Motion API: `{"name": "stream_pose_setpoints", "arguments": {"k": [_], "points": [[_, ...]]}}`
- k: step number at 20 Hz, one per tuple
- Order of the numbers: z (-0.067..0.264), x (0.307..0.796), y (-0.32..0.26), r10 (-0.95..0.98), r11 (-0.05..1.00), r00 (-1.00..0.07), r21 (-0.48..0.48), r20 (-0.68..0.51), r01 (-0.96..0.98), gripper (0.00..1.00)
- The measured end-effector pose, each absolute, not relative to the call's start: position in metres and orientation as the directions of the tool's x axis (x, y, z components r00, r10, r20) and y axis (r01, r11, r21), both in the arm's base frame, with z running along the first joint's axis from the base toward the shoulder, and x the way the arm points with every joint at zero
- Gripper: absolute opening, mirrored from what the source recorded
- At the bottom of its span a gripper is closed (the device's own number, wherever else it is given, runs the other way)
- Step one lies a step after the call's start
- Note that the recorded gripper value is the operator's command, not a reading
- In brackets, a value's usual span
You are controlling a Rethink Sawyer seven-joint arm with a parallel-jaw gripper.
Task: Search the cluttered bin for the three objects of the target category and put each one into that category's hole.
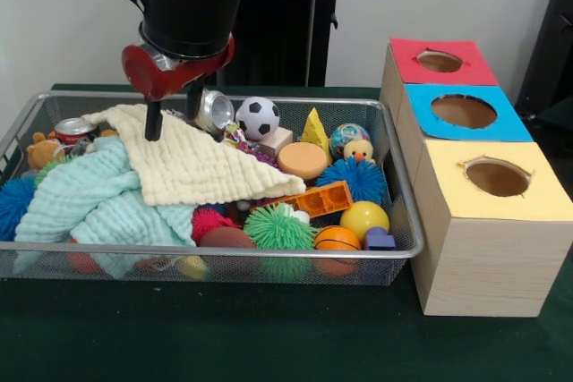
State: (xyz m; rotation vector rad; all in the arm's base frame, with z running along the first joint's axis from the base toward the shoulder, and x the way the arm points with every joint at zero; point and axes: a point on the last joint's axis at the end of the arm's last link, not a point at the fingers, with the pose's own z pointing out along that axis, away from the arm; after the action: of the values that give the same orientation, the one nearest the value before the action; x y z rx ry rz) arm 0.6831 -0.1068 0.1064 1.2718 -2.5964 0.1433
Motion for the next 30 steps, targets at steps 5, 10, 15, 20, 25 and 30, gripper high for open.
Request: {"name": "stream_pose_setpoints", "arguments": {"k": [5,10,15,20,25,30], "points": [[0.101,0.667,-0.108,-0.767,0.613,-0.579,0.049,0.275,-0.789,1.0],[0.098,0.653,-0.119,-0.762,0.622,-0.585,0.063,0.278,-0.781,1.0],[0.092,0.642,-0.134,-0.756,0.633,-0.601,0.058,0.26,-0.772,1.0],[0.083,0.631,-0.149,-0.753,0.642,-0.621,0.037,0.216,-0.766,1.0],[0.076,0.621,-0.159,-0.75,0.65,-0.636,0.025,0.183,-0.76,1.0],[0.068,0.611,-0.158,-0.755,0.648,-0.637,0.024,0.159,-0.762,1.0]]}}
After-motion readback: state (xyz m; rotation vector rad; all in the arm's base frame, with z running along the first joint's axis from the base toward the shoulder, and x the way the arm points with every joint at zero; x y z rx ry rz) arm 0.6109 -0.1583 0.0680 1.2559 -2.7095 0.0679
